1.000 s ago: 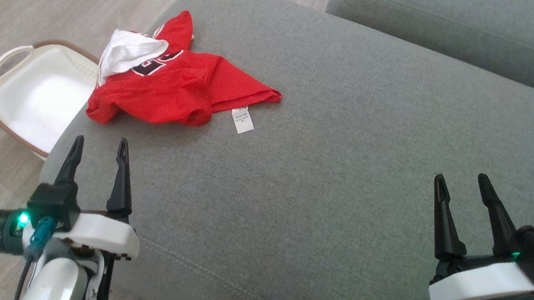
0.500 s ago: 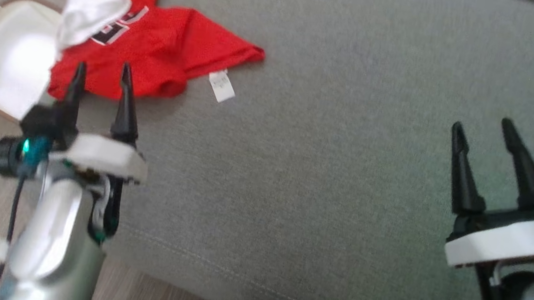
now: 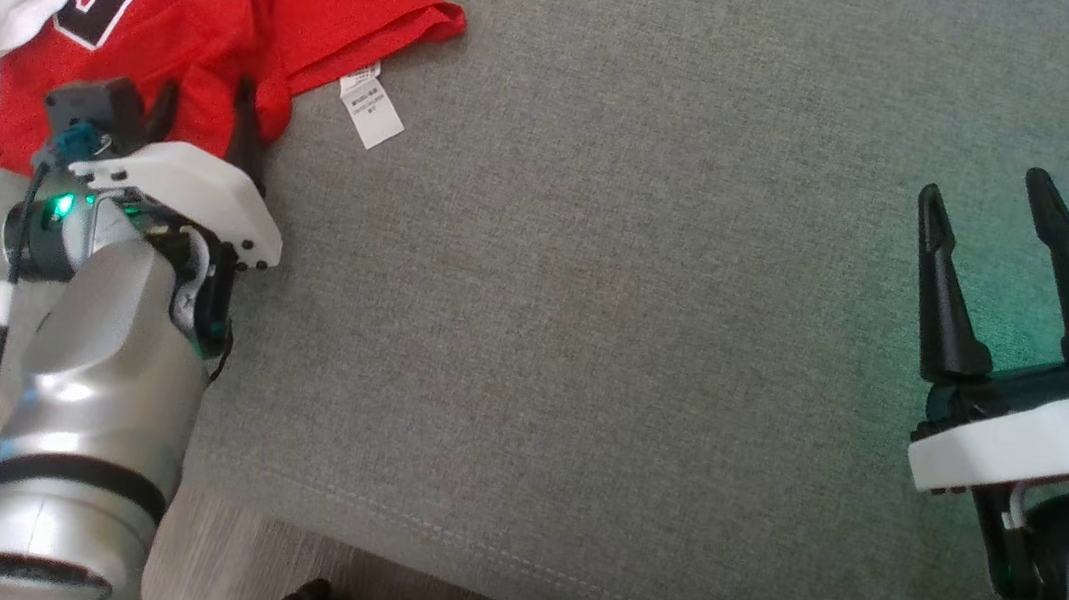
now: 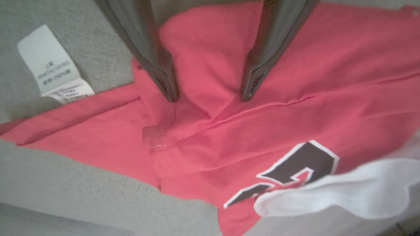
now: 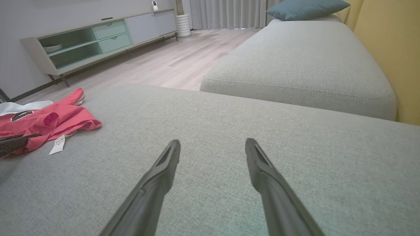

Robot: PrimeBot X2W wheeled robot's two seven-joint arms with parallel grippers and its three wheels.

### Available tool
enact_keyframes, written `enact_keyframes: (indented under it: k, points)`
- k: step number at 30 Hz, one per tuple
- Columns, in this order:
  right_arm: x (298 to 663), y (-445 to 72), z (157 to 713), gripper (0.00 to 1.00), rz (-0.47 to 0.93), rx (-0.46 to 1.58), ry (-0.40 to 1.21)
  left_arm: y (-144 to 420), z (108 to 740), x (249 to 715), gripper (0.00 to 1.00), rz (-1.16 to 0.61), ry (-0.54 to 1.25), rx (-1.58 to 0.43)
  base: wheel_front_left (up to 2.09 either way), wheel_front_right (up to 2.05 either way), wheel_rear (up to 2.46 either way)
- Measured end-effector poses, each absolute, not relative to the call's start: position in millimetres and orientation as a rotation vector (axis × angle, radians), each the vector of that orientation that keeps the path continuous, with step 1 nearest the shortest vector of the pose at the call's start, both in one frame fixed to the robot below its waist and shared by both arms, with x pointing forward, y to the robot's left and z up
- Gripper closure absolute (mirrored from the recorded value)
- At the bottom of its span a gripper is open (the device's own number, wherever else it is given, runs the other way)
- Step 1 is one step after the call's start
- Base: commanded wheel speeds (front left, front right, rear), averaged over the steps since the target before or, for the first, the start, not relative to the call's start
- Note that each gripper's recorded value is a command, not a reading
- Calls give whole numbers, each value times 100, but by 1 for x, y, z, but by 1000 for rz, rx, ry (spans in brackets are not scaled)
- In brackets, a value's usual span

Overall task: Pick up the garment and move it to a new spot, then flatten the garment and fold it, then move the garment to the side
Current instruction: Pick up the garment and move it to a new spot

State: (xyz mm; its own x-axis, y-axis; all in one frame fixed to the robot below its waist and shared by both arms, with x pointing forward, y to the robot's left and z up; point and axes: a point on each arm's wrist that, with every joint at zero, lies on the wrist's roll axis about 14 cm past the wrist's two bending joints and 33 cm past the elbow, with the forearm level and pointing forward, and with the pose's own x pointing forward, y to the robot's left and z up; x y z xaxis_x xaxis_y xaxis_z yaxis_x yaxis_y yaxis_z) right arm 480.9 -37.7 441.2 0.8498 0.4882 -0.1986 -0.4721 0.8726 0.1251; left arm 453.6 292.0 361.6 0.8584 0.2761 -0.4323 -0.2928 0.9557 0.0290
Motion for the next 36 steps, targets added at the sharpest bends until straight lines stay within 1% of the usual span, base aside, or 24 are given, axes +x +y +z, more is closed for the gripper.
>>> enact_keyframes:
  k: [3, 4, 5, 6, 7, 13, 18, 22, 30, 33, 34, 35, 36]
  points:
    - [480, -38, 440, 0, 507, 72, 232, 295, 351, 450, 0, 314, 515, -65, 0, 0, 0]
    - [480, -38, 441, 0, 506, 72, 231, 296, 351, 451, 2, 314, 519, -68, 0, 0, 0]
    - [480, -39, 442, 0, 505, 71, 230, 296, 351, 452, 53, 314, 523, -68, 0, 0, 0]
    - [479, -39, 441, 0, 505, 70, 232, 297, 352, 452, 97, 313, 526, -69, 0, 0, 0]
    - [479, -39, 442, 0, 504, 69, 232, 298, 353, 453, 100, 315, 525, -67, 0, 0, 0]
    - [477, -41, 454, 0, 495, 71, 208, 310, 371, 450, 100, 331, 490, -23, 0, 0, 0]
    - [473, -45, 473, 0, 475, 73, 160, 325, 441, 469, 100, 338, 254, 65, 0, 0, 0]
    - [462, -44, 489, 0, 470, 94, 124, 325, 489, 458, 100, 354, 91, 104, 0, 0, 0]
    - [435, -54, 518, 0, 434, 111, 64, 298, 550, 417, 100, 310, -136, 113, 0, 0, 0]
    - [427, -66, 523, 0, 399, 114, 54, 272, 566, 411, 100, 247, -206, 92, 0, 0, 0]
    - [425, -72, 523, 0, 383, 115, 53, 260, 569, 411, 100, 218, -220, 82, 0, 0, 0]
    - [425, -72, 523, 0, 383, 115, 53, 260, 569, 411, 100, 218, -220, 82, 0, 0, 0]
    - [424, -77, 524, 0, 367, 115, 53, 244, 570, 412, 100, 180, -231, 66, 0, 0, 0]
